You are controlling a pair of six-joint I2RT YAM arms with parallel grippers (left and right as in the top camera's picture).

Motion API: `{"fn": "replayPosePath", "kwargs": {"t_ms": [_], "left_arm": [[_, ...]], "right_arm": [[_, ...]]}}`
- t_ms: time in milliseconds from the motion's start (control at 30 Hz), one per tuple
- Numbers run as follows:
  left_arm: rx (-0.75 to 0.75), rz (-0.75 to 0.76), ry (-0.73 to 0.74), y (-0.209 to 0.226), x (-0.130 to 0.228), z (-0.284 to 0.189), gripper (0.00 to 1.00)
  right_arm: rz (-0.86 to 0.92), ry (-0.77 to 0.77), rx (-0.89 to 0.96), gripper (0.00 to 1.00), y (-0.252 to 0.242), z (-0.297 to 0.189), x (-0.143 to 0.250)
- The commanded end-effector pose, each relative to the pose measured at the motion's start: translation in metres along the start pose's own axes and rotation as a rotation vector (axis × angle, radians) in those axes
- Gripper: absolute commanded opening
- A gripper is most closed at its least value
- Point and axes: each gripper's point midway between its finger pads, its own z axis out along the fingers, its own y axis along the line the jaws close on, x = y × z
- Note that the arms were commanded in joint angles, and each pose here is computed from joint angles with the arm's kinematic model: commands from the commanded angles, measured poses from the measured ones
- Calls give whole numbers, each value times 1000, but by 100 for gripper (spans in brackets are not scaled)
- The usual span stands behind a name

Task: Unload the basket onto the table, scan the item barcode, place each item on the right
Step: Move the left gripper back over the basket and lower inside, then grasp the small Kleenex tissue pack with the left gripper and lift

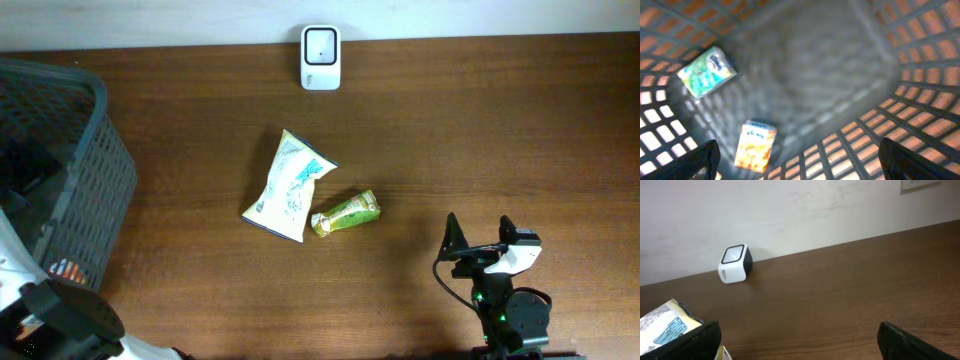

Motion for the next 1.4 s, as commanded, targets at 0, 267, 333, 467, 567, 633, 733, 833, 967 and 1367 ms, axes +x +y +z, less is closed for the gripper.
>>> {"fn": "replayPosePath", "kwargs": {"t_ms": [0, 267, 333, 467, 567, 633, 733, 833, 967, 1367], "left_arm": [[-21, -12, 60, 5, 20, 29, 99], [-13, -8, 126, 3, 46, 64, 99], [-14, -8, 129, 3, 47, 64, 99], [-67, -8, 114, 13, 44, 64, 99], [-85, -35, 110, 25, 42, 65, 100], [-93, -27, 102, 38, 39, 66, 99], [-110, 62, 93, 58, 34, 69, 99], [-108, 198, 114, 68, 34, 78, 99], [-104, 359, 111, 69, 27, 92, 99], [-227, 411, 235, 125, 36, 151, 98]], "right_arm": [[8, 5, 3, 99, -1, 0, 3], [7, 12, 6, 99, -2, 1, 5], [7, 13, 6, 99, -2, 1, 5], [7, 13, 6, 99, -2, 1, 5], [7, 13, 5, 99, -2, 1, 5], [7, 13, 6, 99, -2, 1, 5], [7, 13, 6, 99, -2, 1, 5], [7, 13, 5, 99, -2, 1, 5], [7, 13, 5, 99, -2, 1, 5], [7, 13, 5, 99, -2, 1, 5]]}}
